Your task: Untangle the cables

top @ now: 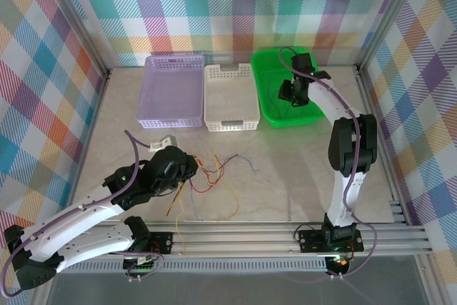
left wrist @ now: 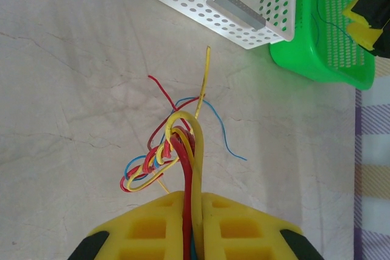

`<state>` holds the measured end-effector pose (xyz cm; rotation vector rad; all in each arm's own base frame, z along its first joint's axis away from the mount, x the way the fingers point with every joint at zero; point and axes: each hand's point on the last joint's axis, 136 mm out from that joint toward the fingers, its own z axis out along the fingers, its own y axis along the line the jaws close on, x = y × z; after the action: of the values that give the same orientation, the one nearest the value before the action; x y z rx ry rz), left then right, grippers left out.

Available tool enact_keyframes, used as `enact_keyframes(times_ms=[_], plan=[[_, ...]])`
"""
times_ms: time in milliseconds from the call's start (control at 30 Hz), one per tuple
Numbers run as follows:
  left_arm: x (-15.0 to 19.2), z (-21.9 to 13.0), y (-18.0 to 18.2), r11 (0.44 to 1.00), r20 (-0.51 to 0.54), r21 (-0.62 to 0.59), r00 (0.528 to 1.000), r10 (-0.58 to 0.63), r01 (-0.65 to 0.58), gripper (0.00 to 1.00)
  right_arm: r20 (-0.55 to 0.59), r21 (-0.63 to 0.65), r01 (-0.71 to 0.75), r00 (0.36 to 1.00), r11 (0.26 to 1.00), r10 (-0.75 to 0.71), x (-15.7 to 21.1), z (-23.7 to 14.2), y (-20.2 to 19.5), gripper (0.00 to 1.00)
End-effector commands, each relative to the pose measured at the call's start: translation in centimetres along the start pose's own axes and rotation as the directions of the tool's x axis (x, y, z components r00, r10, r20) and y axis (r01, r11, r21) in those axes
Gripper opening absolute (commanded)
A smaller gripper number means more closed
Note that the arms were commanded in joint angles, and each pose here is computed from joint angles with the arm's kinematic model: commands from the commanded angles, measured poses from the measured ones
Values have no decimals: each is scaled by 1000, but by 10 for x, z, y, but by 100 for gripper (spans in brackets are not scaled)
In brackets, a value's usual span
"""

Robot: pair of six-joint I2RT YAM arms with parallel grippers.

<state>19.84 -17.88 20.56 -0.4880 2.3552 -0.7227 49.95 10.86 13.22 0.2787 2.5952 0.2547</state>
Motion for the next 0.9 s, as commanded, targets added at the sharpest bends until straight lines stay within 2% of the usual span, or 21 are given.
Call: enact_keyframes(times_ms=[0,133,300,467,567,667,867], plan=[[-6,-6,-16,999,6,44,1000,30,-31,0,57,-98,-6,998,995,12,-11,-39,16,53],[-6,-9,-20,997,5,65,999,49,-49,0,109,-228,27,994,973,-2,8,-92,38,60],[-8,-16,-22,993,16,108,999,38,-40,0,99,-444,83,994,892,-43,87,-147,65,66],[-13,-26,-35,974,42,225,999,0,-9,0,30,-583,138,988,801,-148,181,-168,84,68],[-14,-31,-39,959,46,283,998,-38,23,0,-7,-647,106,989,755,-145,223,-174,85,67],[-14,-33,-36,954,53,298,997,-57,39,0,12,-707,111,989,698,-144,251,-181,88,67],[-14,-34,-41,939,38,334,994,-101,83,0,127,-758,240,966,606,-223,289,-193,87,66]])
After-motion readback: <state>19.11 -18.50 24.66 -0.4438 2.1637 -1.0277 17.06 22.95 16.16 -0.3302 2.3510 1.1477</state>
